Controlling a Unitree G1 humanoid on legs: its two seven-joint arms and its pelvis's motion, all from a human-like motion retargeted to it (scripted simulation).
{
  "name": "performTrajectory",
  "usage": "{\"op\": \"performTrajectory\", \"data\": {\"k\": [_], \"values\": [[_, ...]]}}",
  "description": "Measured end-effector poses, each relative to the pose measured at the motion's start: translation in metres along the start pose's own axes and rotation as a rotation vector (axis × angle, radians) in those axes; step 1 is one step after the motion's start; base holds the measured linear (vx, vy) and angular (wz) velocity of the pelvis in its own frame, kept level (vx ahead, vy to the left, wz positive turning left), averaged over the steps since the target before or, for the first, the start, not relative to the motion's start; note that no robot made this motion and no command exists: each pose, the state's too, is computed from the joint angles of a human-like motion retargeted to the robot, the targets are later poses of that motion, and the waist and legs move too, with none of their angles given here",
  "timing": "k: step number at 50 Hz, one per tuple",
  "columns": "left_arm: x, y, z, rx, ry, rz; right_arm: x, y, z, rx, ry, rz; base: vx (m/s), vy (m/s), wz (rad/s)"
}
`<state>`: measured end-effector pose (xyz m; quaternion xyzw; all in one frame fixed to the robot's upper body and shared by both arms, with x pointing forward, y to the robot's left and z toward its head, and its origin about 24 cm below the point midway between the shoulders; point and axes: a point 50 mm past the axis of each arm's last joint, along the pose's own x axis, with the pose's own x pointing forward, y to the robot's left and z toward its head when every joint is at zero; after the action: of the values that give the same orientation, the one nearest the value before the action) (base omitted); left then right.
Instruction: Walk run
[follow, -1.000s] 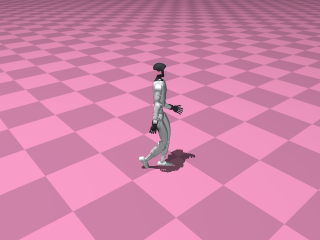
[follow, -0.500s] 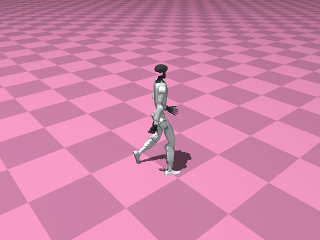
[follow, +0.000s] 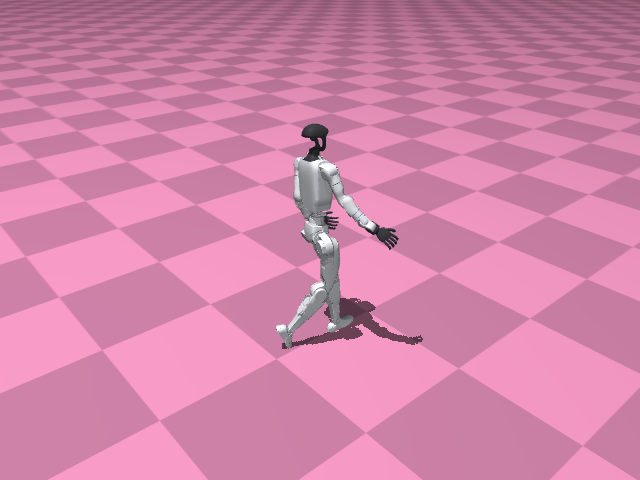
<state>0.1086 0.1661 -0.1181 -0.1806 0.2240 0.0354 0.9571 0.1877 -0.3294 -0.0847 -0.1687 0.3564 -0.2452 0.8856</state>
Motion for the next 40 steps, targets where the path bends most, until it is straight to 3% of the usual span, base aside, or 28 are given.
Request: {"op": "performTrajectory", "data": {"k": [5,11,15,20,23,27,30,40], "values": [[0.021,-0.019,0.013,0.017,-0.038,-0.058,-0.049,0.044,-0.096,-0.006,0.289,0.279,0.74,0.15,1.70],[0.045,-0.048,0.048,0.095,-0.171,-0.225,-0.172,0.093,-0.206,0.021,0.754,0.578,0.67,-0.03,3.07],[0.060,-0.065,0.076,0.150,-0.267,-0.324,-0.248,0.130,-0.229,0.116,0.956,0.777,0.56,-0.28,2.68],[0.060,-0.073,0.083,0.124,-0.312,-0.326,-0.288,0.153,-0.225,0.173,0.980,1.122,0.67,-0.22,1.38],[0.052,-0.067,0.072,0.088,-0.286,-0.287,-0.284,0.138,-0.231,0.105,1.012,1.181,0.77,-0.15,1.06],[0.039,-0.054,0.052,0.090,-0.221,-0.245,-0.254,0.105,-0.242,-0.035,1.089,0.928,0.75,-0.15,1.37],[0.034,-0.058,0.037,0.108,-0.163,-0.220,-0.215,0.082,-0.234,-0.008,1.029,0.766,0.61,-0.07,2.13],[0.031,-0.055,0.038,0.172,-0.160,-0.271,-0.076,0.037,-0.141,-0.072,0.556,0.451,0.47,-0.14,0.97]]}}
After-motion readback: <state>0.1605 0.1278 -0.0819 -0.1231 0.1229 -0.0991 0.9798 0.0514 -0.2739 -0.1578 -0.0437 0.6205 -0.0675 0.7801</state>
